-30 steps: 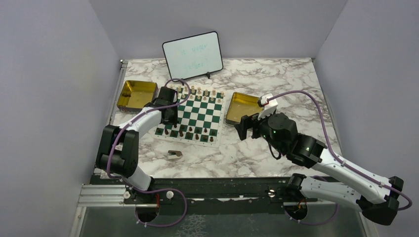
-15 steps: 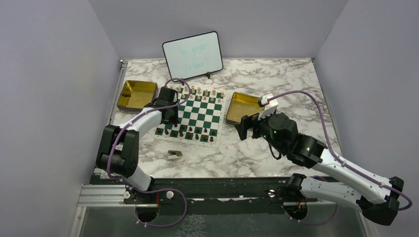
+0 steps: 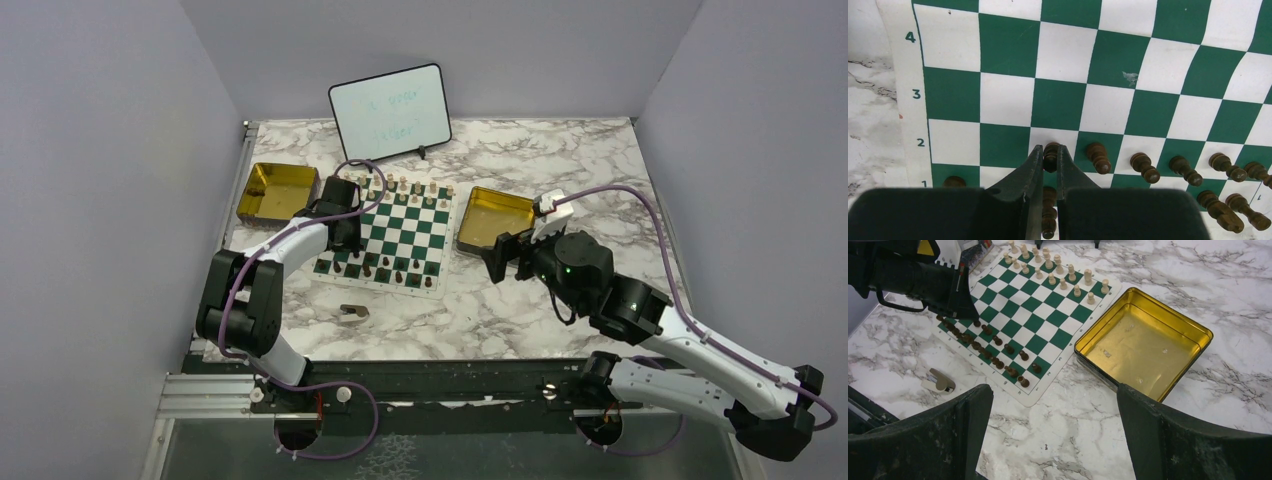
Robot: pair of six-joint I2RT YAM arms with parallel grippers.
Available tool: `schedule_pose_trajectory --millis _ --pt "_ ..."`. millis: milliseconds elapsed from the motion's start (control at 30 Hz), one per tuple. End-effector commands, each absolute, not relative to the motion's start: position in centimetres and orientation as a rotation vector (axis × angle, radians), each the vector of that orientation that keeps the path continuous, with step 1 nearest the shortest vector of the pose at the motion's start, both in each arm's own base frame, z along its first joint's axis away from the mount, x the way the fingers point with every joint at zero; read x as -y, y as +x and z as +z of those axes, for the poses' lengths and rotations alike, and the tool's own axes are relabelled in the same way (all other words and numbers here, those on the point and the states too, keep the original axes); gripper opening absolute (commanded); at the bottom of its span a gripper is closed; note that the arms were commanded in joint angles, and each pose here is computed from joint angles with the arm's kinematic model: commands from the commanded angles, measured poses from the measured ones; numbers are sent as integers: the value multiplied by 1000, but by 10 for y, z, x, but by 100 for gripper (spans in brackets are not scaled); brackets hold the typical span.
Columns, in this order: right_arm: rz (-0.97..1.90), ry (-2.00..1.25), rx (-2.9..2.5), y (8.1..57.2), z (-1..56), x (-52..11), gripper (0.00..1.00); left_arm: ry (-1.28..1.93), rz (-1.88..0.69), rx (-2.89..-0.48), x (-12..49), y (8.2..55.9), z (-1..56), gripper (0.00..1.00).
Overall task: Set up the chess pieces on the board
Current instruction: Place the chess piece on the chessboard.
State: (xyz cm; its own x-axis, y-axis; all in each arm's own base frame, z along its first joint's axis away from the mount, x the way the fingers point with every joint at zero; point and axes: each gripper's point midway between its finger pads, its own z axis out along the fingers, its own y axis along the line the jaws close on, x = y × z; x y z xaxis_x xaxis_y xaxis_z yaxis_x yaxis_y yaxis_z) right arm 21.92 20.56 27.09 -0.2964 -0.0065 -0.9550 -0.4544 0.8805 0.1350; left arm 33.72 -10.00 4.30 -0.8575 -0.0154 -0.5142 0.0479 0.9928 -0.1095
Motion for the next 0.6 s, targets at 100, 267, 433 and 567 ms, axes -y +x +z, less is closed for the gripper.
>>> schedule_pose_trajectory --millis 100,267,433,567 --pt "455 -300 -1794 221 284 -200 100 34 -139 -2623 99 332 34 12" --pt "455 -299 -1791 222 284 -200 100 38 -132 -2624 99 332 34 15" --pt "455 -301 -1791 222 283 -201 100 43 -132 -2616 100 334 37 18" --pt "449 -303 -1793 222 282 -200 100 48 -130 -2589 100 337 51 25"
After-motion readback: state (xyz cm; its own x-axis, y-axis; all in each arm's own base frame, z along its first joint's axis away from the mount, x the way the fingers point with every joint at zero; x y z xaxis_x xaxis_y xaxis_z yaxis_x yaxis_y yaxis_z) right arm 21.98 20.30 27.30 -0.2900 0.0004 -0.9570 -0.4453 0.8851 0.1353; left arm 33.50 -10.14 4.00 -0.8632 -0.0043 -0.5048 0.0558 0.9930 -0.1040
